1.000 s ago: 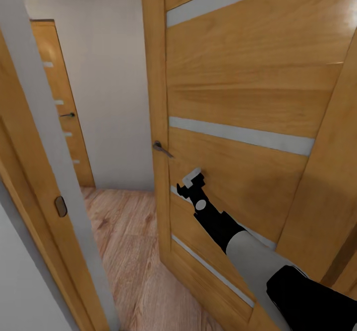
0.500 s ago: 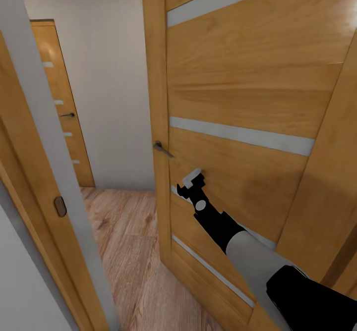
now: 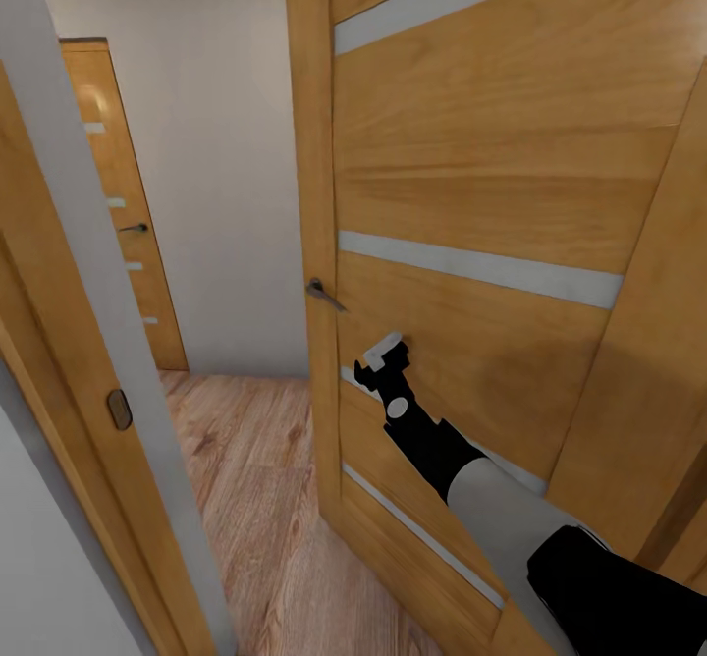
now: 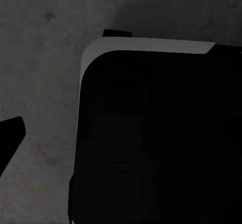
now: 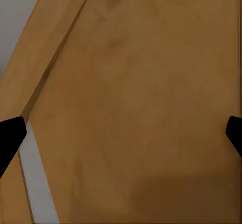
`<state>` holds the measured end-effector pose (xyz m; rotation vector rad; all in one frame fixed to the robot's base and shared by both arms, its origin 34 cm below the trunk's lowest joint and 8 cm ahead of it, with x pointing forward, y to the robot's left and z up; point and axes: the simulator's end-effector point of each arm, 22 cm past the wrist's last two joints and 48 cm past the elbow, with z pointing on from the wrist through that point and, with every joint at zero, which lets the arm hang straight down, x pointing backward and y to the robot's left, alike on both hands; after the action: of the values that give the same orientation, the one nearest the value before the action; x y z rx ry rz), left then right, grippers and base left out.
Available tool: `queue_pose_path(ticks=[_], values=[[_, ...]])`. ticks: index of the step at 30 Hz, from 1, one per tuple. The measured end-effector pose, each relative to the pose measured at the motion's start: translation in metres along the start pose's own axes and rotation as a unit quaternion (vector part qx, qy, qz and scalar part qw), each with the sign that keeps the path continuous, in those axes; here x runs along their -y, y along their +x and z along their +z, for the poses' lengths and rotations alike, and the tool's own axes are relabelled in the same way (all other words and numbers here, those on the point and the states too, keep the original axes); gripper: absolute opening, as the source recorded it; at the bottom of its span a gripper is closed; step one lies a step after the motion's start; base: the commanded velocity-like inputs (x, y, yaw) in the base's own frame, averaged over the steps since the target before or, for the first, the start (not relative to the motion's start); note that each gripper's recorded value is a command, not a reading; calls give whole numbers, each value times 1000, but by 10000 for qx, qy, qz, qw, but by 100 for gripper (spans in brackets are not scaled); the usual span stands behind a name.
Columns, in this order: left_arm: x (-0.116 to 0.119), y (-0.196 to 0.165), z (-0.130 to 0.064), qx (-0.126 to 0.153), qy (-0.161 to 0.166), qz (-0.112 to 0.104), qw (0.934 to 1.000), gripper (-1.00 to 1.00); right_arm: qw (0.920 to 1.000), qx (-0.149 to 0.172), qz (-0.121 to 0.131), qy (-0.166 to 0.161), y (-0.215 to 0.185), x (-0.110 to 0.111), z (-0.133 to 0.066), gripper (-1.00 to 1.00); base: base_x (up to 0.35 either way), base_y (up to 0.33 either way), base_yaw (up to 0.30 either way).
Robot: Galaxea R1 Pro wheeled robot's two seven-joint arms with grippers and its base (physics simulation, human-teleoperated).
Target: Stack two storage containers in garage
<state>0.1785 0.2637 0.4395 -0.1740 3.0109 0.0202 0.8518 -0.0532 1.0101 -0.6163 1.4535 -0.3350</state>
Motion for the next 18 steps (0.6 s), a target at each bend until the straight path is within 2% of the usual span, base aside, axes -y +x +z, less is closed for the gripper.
queue_pose_path(ticks=[13,18], values=[[0,0,0,2,-2,-5,10000,100,10000,-50,-11,-40,12,-4,-1,100,0,0,0],[0,0,0,1,-3,-7,10000,100,9998,-188,-32,-91,24,-8,-2,100,0,0,0]])
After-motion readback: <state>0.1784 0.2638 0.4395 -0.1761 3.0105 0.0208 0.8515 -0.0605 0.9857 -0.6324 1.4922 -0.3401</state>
